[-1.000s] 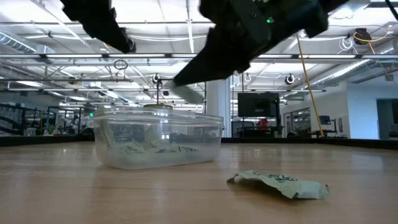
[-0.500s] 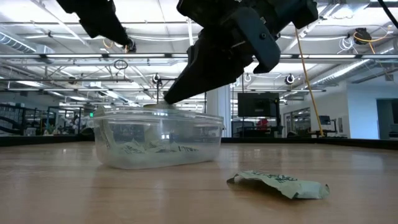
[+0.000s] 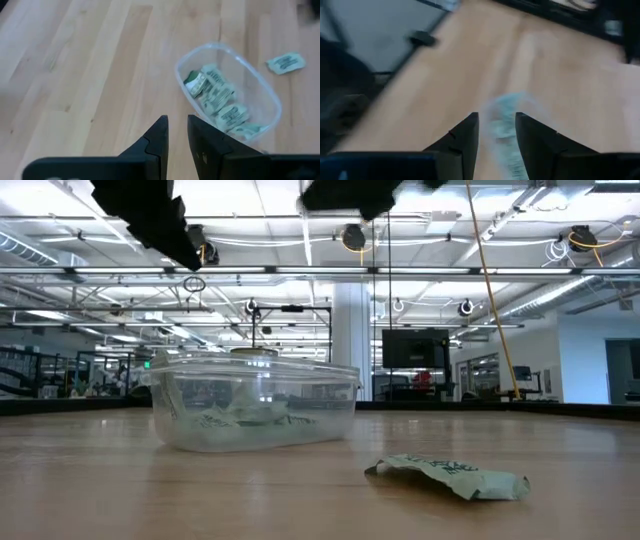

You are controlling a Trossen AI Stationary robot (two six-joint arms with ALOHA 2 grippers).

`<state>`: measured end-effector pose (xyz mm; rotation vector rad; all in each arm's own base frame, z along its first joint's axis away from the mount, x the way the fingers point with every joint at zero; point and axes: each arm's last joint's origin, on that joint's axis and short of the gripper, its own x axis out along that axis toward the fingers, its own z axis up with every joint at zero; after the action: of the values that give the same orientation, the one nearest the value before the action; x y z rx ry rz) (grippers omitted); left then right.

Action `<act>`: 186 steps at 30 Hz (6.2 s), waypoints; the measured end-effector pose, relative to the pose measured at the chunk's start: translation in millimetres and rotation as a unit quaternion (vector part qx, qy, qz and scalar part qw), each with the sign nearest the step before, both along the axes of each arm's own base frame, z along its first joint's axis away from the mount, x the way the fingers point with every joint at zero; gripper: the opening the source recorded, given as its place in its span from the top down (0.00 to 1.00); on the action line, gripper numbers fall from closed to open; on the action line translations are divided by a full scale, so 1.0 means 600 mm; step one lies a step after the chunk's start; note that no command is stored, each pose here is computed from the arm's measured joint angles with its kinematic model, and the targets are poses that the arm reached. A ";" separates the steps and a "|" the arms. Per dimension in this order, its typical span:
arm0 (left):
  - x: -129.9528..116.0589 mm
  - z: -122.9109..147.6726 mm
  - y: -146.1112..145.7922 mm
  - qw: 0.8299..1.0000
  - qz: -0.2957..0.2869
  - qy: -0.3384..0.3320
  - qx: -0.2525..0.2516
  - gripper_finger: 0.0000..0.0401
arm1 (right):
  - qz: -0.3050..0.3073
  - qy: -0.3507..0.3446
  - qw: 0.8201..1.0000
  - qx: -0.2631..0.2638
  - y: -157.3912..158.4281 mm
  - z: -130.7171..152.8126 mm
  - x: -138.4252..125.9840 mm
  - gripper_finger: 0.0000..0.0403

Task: Pick and place Stevia / Truvia into bins
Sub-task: Put the light green stevia packet into the transparent bin, then return to home Position

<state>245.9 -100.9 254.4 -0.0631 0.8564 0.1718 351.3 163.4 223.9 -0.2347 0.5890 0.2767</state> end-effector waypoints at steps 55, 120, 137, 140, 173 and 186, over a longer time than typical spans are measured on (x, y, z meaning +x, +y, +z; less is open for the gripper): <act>0.005 0.002 0.006 1.000 -0.016 -0.004 0.017 0.81 | -0.059 0.132 0.988 0.059 0.035 -0.104 -0.002 0.91; 0.002 -0.001 0.007 1.000 -0.011 0.006 0.018 0.81 | -0.061 0.139 0.983 0.100 0.013 -0.148 -0.010 0.99; 0.004 0.001 0.006 1.000 -0.012 -0.003 0.015 0.81 | -0.137 0.034 0.989 0.041 -0.099 -0.090 0.036 0.99; 0.004 0.001 0.006 1.000 -0.012 -0.002 0.015 0.81 | -0.131 0.034 0.990 0.030 -0.103 -0.090 0.037 0.95; -0.260 0.106 0.126 0.990 0.098 -0.072 0.066 0.81 | -0.186 0.018 0.977 0.101 -0.169 0.164 -0.225 0.71; -0.263 -0.063 0.106 0.938 -0.090 -0.317 -0.107 0.81 | -0.089 -0.158 0.958 0.223 -0.210 -0.036 -0.344 0.71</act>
<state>88.0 -37.3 216.7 -0.2301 0.2276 -0.1164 144.8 37.4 202.5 0.2098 0.2167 0.1853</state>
